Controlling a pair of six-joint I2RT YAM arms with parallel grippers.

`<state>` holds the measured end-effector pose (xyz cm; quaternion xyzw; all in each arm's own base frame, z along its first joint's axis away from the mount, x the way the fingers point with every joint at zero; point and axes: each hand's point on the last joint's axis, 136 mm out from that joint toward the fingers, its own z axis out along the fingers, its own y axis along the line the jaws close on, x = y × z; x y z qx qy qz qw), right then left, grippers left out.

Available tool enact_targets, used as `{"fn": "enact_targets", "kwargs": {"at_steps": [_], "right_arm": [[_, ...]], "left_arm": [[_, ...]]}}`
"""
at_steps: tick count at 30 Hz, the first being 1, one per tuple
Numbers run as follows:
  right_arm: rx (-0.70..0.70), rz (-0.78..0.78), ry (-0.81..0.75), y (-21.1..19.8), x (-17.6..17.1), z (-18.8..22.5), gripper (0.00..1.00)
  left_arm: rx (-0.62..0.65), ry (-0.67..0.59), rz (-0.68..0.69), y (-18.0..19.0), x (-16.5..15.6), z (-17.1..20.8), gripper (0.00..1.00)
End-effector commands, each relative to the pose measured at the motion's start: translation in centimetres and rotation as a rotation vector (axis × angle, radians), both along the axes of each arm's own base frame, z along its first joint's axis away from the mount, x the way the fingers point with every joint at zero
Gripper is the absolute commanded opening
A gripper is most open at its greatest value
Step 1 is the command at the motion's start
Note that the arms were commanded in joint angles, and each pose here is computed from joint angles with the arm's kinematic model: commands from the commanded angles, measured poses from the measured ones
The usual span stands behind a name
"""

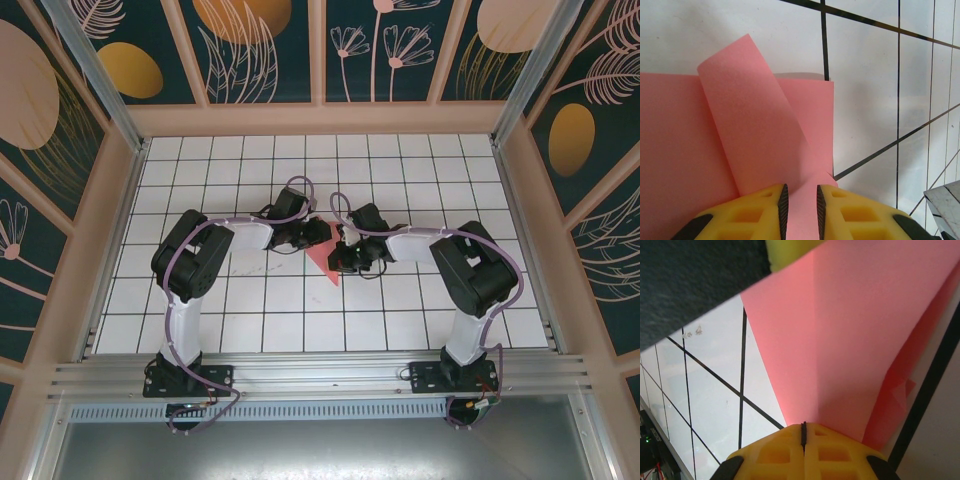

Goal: Fold a paper plane with a square sheet of paper (fold left side to right side)
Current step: Fourth fold the wing at the center of the table.

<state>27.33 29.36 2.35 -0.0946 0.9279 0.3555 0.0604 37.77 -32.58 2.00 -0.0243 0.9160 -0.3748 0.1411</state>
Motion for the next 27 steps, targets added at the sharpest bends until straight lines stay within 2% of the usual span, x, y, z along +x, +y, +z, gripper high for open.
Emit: {"fn": "enact_targets", "kwargs": {"at_steps": [1, 11, 27], "right_arm": [[-0.083, 0.020, 0.061, -1.3, -2.0, -2.1, 0.00], [-0.097, 0.022, 0.074, -1.7, -2.5, -2.5, 0.00], [-0.113, 0.074, 0.122, -2.6, -5.6, -2.8, 0.00]], "left_arm": [[0.173, 0.125, 0.025, 3.0, -2.3, -5.6, 0.27], [0.177, 0.126, 0.029, 3.2, -2.4, -5.7, 0.27], [0.183, 0.124, 0.029, 3.2, -2.3, -5.7, 0.27]]}}
